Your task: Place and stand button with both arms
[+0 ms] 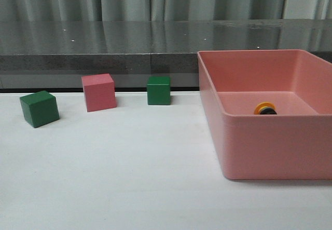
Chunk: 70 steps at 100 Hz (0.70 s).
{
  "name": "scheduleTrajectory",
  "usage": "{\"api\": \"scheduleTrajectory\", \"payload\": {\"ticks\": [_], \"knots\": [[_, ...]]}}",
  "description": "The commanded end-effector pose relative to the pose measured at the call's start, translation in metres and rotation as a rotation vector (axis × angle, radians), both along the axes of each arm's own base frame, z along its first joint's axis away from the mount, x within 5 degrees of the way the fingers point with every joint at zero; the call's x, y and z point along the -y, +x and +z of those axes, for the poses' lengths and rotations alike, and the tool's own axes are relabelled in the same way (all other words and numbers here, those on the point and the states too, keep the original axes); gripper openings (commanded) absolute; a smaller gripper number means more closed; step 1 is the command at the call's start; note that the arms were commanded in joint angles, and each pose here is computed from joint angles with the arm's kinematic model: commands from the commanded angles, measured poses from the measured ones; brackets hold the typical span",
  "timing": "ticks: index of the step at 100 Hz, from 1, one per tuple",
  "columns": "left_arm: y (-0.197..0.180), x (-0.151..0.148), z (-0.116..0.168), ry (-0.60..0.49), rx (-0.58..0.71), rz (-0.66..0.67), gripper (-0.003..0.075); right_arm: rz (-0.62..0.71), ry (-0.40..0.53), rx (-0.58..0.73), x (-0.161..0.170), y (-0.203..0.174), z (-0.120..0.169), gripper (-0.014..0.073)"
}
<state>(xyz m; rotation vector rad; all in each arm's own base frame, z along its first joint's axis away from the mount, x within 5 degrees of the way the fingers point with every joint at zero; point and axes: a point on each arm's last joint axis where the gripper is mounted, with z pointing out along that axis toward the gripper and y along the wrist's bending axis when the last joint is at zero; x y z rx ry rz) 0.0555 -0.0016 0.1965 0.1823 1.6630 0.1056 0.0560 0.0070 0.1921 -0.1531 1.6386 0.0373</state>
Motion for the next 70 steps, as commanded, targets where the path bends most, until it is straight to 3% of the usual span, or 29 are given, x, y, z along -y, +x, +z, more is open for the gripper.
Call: {"api": "scheduleTrajectory", "payload": {"ticks": [1, 52, 70], "knots": [[0.0, 0.001, -0.007, -0.017, 0.066, -0.006, -0.0019, -0.009, -0.003, 0.103, 0.001, -0.002, 0.012, -0.0115], [0.0, 0.001, -0.007, -0.017, 0.066, -0.006, -0.0019, -0.01, -0.002, 0.107, 0.001, -0.002, 0.012, -0.0115], [0.0, 0.001, -0.007, -0.017, 0.066, -0.006, -0.0019, -0.023, 0.026, 0.343, 0.002, -0.005, 0.036, -0.0115]]}}
